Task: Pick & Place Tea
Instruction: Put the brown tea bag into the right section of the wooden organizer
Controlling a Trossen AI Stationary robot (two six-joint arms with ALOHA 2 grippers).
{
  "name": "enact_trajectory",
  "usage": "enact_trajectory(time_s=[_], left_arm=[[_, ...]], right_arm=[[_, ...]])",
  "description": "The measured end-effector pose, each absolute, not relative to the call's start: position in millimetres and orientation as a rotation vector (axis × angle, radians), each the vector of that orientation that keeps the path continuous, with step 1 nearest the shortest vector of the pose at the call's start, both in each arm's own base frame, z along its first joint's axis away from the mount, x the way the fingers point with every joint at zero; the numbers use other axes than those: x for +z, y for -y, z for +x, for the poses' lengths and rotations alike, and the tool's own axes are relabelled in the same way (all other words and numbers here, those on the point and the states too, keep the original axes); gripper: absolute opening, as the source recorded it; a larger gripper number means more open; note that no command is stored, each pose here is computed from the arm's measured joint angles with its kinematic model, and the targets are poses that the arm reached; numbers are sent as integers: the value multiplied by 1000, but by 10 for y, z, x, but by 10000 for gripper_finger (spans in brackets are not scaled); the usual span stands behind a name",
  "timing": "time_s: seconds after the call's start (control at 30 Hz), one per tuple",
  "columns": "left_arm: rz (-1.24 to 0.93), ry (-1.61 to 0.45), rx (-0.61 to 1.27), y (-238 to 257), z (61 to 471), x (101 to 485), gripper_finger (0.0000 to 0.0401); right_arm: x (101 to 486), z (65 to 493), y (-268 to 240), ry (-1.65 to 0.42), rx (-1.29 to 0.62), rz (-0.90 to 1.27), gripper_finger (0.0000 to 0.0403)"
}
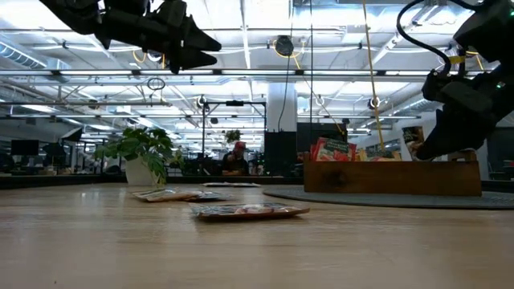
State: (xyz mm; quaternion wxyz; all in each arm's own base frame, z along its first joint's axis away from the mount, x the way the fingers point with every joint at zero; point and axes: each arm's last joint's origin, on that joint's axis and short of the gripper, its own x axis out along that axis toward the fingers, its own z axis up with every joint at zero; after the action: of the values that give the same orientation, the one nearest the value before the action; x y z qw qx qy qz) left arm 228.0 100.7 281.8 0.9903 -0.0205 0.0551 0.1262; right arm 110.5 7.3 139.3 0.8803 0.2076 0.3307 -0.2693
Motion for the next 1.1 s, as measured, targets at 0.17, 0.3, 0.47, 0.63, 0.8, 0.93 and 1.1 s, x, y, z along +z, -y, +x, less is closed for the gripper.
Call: enact_trajectory(time_s=[0.17, 0.3, 0.47, 0.63, 0.8, 0.93, 1.1], left_arm=[[-41, -111, 253, -1007, 2280, 2817, 271], [-41, -111, 253, -1007, 2280, 2818, 271], [-41, -111, 254, -1007, 2280, 2817, 271], [-41, -111, 254, -1007, 2280, 2817, 271], [-41, -111, 254, -1008, 2280, 2819, 271], [-41, -111, 254, -1008, 2280, 2818, 271], [-41, -111, 254, -1008, 2281, 2817, 271]], right_arm=[[1393, 1107, -71, -665, -582, 477, 48], [1402, 1115, -73, -651, -578, 489, 64], [1414, 1134, -78, -628, -567, 503, 85], [1417, 1137, -78, -626, -563, 498, 104], [1418, 1138, -78, -622, -566, 505, 104], [1415, 1135, -77, -625, -569, 507, 101], [1417, 1135, -77, -623, -569, 509, 114]])
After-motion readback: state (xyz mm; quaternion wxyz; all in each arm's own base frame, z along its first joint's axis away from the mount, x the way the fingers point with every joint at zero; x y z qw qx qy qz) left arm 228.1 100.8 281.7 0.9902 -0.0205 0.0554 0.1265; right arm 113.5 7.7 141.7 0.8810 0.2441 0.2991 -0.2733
